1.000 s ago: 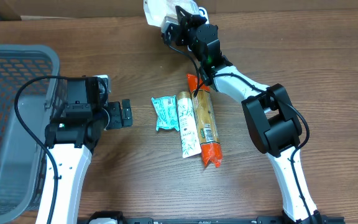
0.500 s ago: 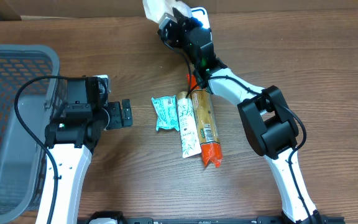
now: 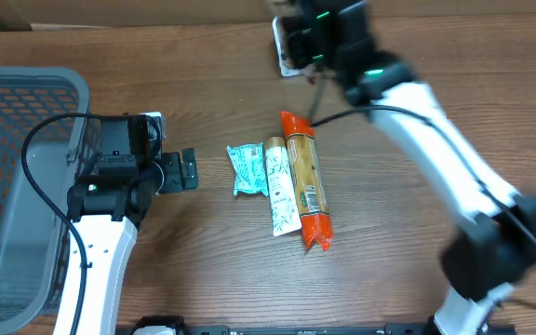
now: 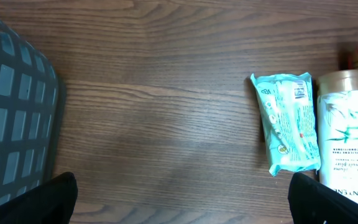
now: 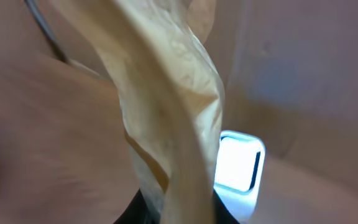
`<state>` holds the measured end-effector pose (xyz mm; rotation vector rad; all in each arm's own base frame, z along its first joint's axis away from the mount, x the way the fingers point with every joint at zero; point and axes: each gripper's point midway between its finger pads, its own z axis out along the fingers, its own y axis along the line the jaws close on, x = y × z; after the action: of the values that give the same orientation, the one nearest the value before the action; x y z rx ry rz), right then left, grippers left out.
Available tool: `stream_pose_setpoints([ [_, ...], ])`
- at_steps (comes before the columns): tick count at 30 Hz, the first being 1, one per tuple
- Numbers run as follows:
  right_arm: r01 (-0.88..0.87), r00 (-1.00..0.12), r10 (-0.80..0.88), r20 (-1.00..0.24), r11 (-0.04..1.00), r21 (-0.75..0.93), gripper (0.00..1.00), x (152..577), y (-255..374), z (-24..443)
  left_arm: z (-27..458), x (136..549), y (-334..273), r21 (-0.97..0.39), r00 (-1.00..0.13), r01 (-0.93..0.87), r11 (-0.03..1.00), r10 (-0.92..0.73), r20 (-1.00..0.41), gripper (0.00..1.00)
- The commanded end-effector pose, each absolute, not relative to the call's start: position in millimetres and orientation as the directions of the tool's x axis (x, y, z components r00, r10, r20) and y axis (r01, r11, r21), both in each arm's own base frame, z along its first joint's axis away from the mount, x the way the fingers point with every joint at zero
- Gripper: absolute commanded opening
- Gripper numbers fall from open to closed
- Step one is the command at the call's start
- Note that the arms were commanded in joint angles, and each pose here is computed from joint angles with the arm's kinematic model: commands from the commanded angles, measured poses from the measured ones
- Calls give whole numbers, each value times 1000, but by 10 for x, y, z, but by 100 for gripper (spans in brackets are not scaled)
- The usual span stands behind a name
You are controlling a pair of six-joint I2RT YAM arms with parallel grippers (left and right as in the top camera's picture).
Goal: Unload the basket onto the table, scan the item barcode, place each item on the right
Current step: 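Hold the bag's barcode up to the white scanner with the right gripper, then move the bag right and drop it on the table's right side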
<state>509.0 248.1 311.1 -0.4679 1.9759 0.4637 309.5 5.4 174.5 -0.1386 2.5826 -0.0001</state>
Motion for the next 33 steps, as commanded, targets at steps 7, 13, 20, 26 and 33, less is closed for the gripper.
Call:
stream_pose_setpoints([
  [7,-177,-794,302,-527,715,676,4,4632,913,3119,1718,3094,79,-14,-849,-94,995,-88,-521,100],
  [13,186,-806,510,-301,701,689,4,4488,-137,2253,1717,3093,79,-14,-849,-94,995,-88,-521,100],
  [20,390,-703,673,-230,636,666,12,4261,-904,1348,1717,3093,79,-14,-849,-94,995,-88,-521,100],
  [26,413,-670,703,-238,619,668,64,4083,-1023,822,1717,3093,79,-14,-849,-94,995,-88,-521,100],
  [33,442,-684,705,-188,605,662,100,3962,-959,719,1718,3094,79,-14,-849,-94,995,-88,-521,100],
])
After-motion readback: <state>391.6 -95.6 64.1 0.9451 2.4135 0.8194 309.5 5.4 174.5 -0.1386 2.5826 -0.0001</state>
